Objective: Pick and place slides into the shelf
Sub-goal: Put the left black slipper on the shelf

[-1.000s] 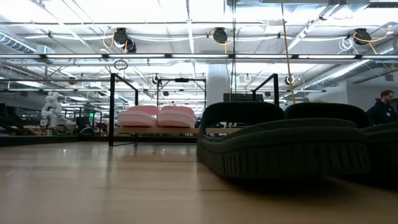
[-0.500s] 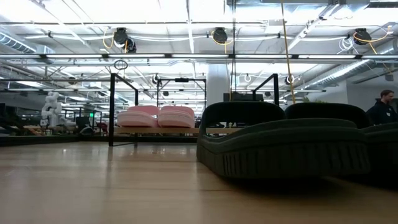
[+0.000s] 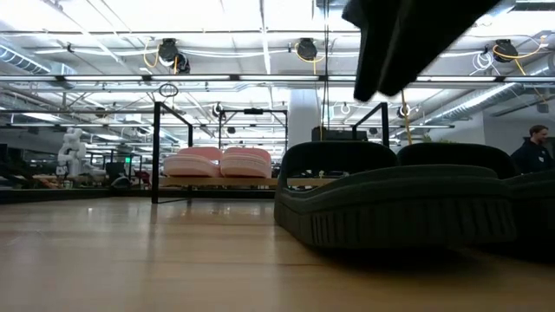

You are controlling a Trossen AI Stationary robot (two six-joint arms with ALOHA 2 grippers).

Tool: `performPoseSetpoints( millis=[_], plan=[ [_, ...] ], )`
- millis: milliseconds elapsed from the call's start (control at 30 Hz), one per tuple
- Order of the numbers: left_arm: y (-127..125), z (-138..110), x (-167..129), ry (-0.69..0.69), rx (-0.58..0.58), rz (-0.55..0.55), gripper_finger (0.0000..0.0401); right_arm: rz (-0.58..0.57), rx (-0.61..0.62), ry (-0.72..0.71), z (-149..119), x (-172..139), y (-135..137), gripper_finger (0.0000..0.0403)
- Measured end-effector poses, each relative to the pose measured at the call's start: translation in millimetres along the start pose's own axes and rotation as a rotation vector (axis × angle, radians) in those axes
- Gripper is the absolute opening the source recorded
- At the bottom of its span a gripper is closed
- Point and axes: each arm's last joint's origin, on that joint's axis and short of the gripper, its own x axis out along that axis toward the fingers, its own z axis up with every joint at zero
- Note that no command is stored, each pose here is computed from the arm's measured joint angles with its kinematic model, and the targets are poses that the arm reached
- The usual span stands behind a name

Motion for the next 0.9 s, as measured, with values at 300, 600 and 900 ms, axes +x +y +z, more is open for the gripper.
performPoseSetpoints(
  millis=[300,600,900],
  plan=[
    [0.5,0.5,0.1,-0.013,0.026,0.013,0.0145,-0.033,0.032,0.016,-7.2,28.9,-14.9,0.0176],
    [0.8,0.2,0.1,-0.011,0.039,0.016,0.0145,-0.082,0.022,0.001,-9.9,49.4,-35.2,0.0176],
    [1.0,0.0,0.1,-0.010,0.055,0.017,0.0145,-0.190,0.030,-0.016,-8.4,56.5,-50.2,0.0176]
  ],
)
